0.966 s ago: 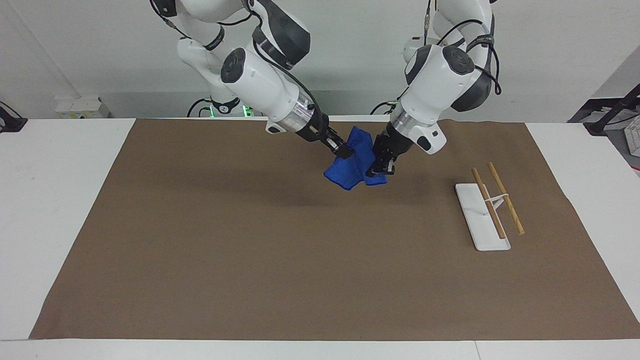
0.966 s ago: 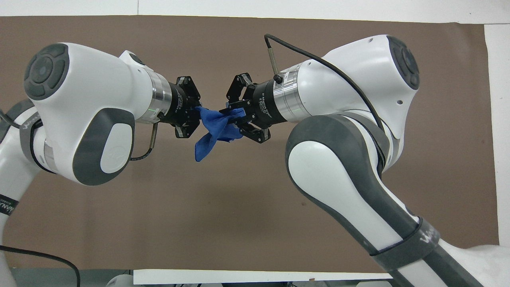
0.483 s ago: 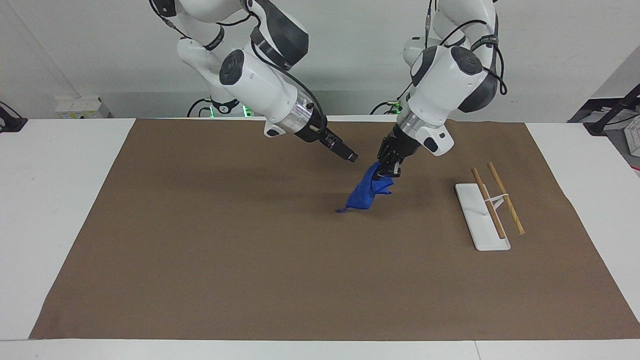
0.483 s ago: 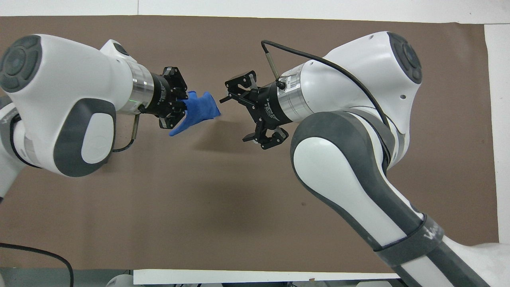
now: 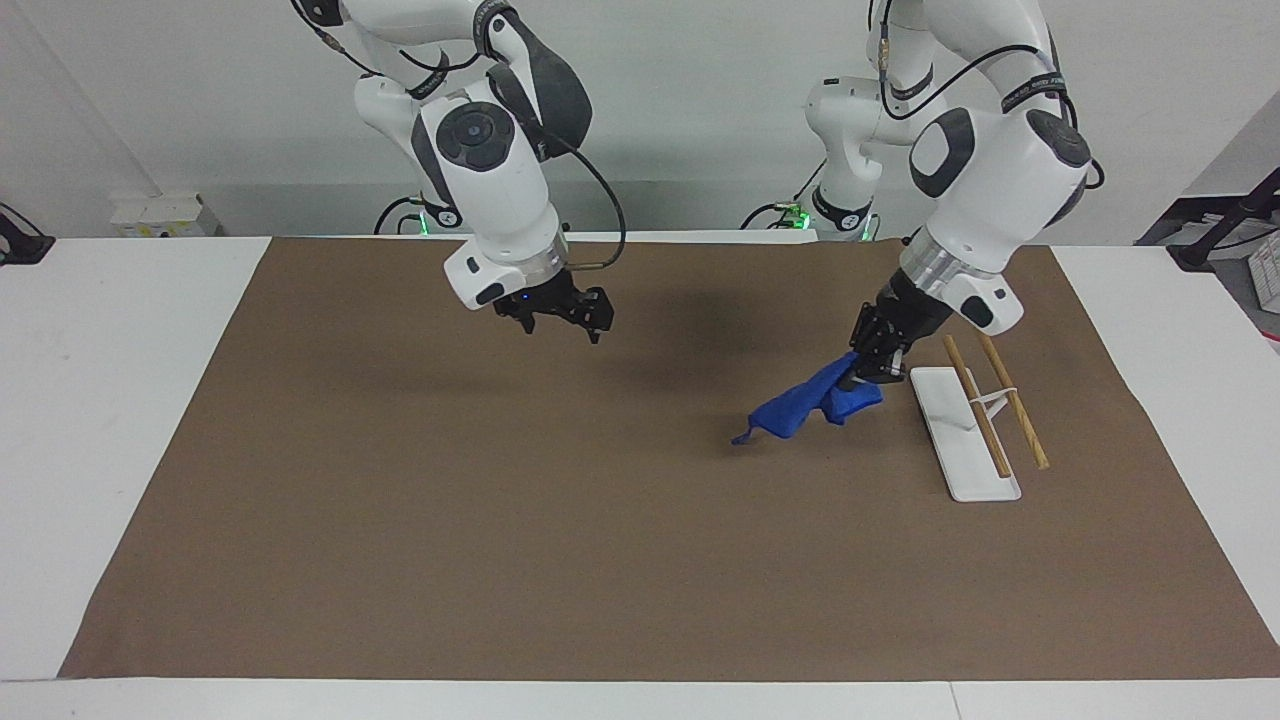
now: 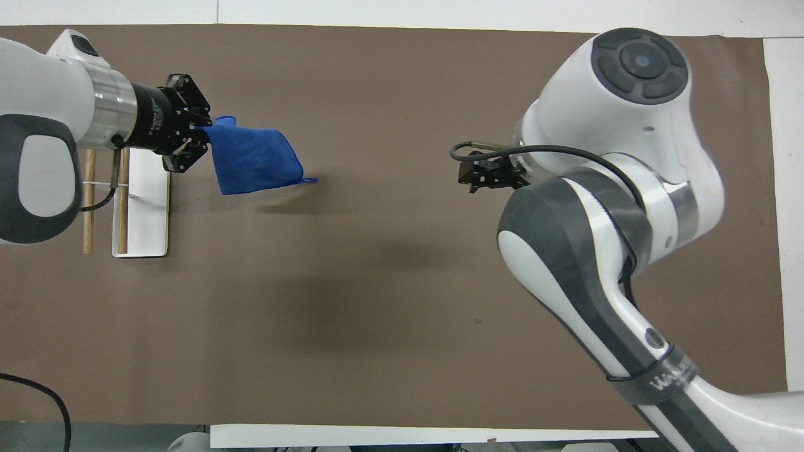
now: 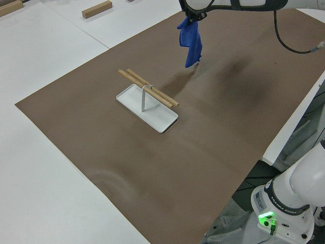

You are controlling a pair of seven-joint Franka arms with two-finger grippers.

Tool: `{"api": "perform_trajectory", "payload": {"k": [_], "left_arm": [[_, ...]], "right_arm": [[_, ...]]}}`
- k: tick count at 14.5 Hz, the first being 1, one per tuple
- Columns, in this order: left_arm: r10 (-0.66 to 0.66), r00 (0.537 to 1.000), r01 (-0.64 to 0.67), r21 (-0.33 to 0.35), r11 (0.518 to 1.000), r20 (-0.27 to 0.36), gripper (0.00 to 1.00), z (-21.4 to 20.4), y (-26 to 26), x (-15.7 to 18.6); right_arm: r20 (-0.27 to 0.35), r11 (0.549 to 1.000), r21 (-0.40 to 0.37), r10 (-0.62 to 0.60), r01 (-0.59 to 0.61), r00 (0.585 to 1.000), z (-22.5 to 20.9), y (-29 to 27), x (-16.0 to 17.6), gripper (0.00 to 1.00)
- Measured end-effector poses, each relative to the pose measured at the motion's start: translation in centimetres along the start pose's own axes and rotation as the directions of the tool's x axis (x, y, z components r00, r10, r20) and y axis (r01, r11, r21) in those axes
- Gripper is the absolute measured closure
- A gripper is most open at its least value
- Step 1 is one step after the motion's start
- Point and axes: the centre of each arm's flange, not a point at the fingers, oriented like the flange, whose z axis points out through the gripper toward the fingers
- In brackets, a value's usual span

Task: Right arm passes towel to left arm to hang
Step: 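Carry the towel over the wooden rack while the right gripper retracts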

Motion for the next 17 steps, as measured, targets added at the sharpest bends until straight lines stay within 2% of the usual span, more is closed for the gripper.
{"api": "perform_trajectory", "payload": {"k": [3, 5, 7, 9, 11, 13, 17], "left_arm": [[-0.081, 0.997, 0.081, -0.003, 0.997, -0.02, 0.97, -0.5, -0.3, 5.4], [-0.114, 0.993, 0.114, -0.02, 0.993, -0.031, 0.97, -1.1, -0.7, 8.4], [-0.113, 0.992, 0.111, -0.058, 0.992, -0.046, 0.97, -2.2, -0.7, 11.2], [-0.06, 0.996, 0.054, -0.082, 0.995, -0.066, 0.97, -3.4, -0.9, 14.2], [0.003, 0.996, -0.012, -0.103, 0.995, -0.091, 0.97, -4.5, -1.3, 17.0], [0.075, 0.989, -0.092, -0.134, 0.987, -0.129, 0.97, -5.8, -1.5, 19.4], [0.212, 0.956, -0.249, -0.178, 0.952, -0.205, 0.97, -7.4, -1.2, 20.8]], "right_arm": [[-0.034, 0.996, -0.035, -0.083, 0.081, 0.996, -2.4, 8.1, 2.5, 0.0], [-0.04, 0.996, -0.049, -0.078, 0.076, 0.996, -3.8, 13.6, 3.5, 0.0], [-0.032, 0.997, -0.058, -0.054, 0.052, 0.998, -5.0, 18.6, 3.8, 0.0], [-0.033, 0.996, -0.06, -0.063, 0.061, 0.997, -6.6, 22.1, 3.8, 0.0], [-0.052, 0.996, -0.06, -0.068, 0.065, 0.996, -8.5, 23.0, 3.2, 0.0], [-0.044, 0.996, -0.062, -0.073, 0.07, 0.996, -10.8, 22.6, 1.9, 0.0], [-0.043, 0.995, -0.063, -0.077, 0.074, 0.996, -11.9, 22.4, 1.1, 0.0]]}}
